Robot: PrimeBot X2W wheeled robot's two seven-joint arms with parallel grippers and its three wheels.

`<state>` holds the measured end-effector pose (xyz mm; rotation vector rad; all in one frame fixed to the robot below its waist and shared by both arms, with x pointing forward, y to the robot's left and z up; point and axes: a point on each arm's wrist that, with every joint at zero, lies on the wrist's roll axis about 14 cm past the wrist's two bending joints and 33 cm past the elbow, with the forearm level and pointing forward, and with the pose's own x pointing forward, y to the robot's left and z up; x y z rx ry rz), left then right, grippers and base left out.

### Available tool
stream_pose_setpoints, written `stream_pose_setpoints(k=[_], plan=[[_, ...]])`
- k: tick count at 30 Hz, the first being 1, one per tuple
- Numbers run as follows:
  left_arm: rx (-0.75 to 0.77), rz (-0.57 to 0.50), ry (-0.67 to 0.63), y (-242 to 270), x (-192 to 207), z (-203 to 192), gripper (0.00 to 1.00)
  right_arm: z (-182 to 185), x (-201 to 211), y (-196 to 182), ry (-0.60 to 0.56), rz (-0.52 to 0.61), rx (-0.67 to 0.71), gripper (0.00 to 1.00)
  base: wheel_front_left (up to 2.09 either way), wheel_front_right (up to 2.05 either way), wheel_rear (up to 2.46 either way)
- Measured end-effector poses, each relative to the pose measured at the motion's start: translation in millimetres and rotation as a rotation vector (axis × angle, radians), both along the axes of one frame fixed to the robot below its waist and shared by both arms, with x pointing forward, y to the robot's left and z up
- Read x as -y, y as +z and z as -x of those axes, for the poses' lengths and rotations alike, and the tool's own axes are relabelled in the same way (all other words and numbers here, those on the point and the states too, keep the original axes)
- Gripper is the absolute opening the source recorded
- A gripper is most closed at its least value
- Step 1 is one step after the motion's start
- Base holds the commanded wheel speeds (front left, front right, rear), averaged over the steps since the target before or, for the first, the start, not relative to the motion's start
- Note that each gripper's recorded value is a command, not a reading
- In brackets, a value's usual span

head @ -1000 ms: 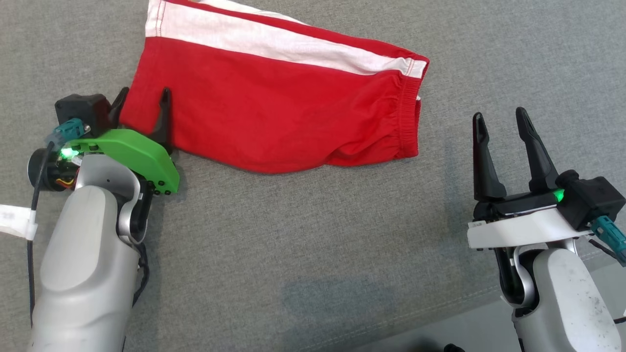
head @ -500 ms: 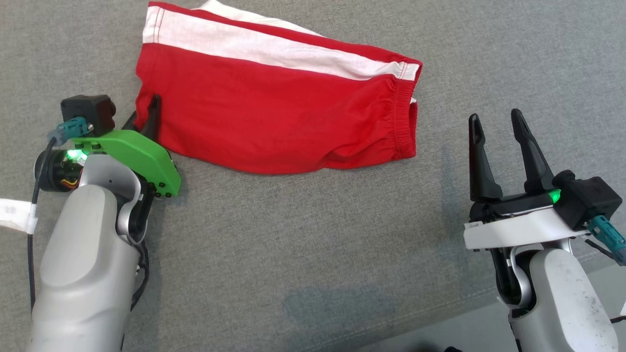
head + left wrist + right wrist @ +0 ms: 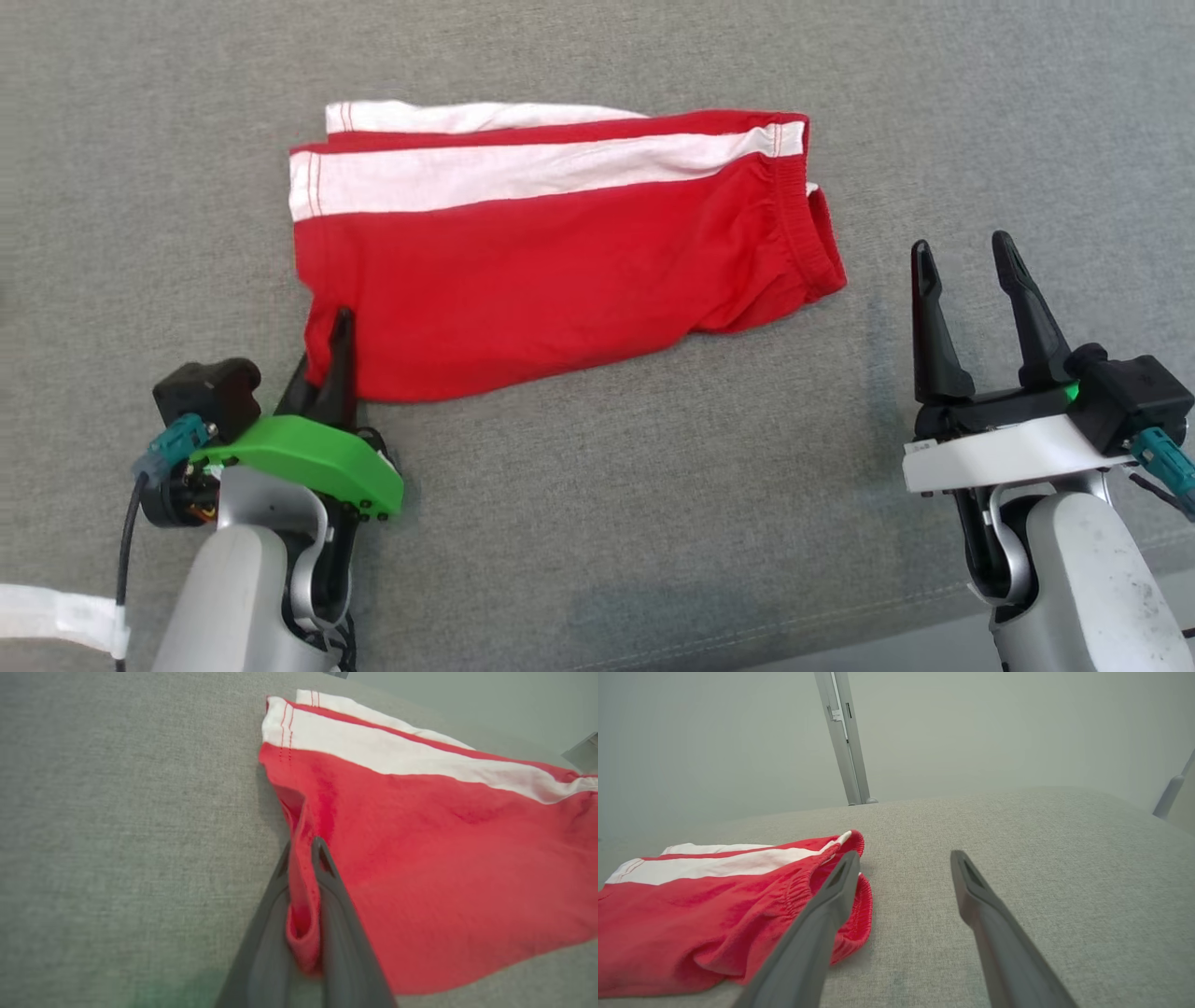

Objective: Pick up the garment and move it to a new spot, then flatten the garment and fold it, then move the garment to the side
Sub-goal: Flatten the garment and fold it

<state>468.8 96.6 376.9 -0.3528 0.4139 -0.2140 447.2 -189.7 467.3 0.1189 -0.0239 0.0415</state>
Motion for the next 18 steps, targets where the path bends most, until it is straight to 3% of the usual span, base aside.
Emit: stream_pose_setpoints(k=[5, 6, 7, 8, 12, 18], plan=[[0.004, -0.001, 0.025, 13, -7, 15, 0.00, -5, -12, 2, 0.041, 0.000, 0.009, 1.00, 0.00, 0.00, 0.00], [0.012, -0.001, 0.030, 17, -8, 16, 0.25, -5, -14, 3, 0.048, -0.002, 0.012, 1.00, 0.00, 0.00, 0.00], [0.011, -0.004, 0.034, 19, -9, 17, 0.95, -5, -16, 4, 0.054, -0.003, 0.015, 1.00, 0.00, 0.00, 0.00], [0.016, -0.008, 0.038, 21, -10, 17, 1.00, -5, -18, 5, 0.058, -0.004, 0.017, 1.00, 0.00, 0.00, 0.00], [0.081, -0.025, 0.074, 36, -18, 16, 1.00, -4, -21, 9, 0.071, -0.003, 0.025, 1.00, 0.00, 0.00, 0.00], [0.352, -0.071, 0.156, 91, -35, 6, 1.00, 0, -17, 21, 0.072, 0.023, 0.049, 1.00, 0.00, 0.00, 0.00]])
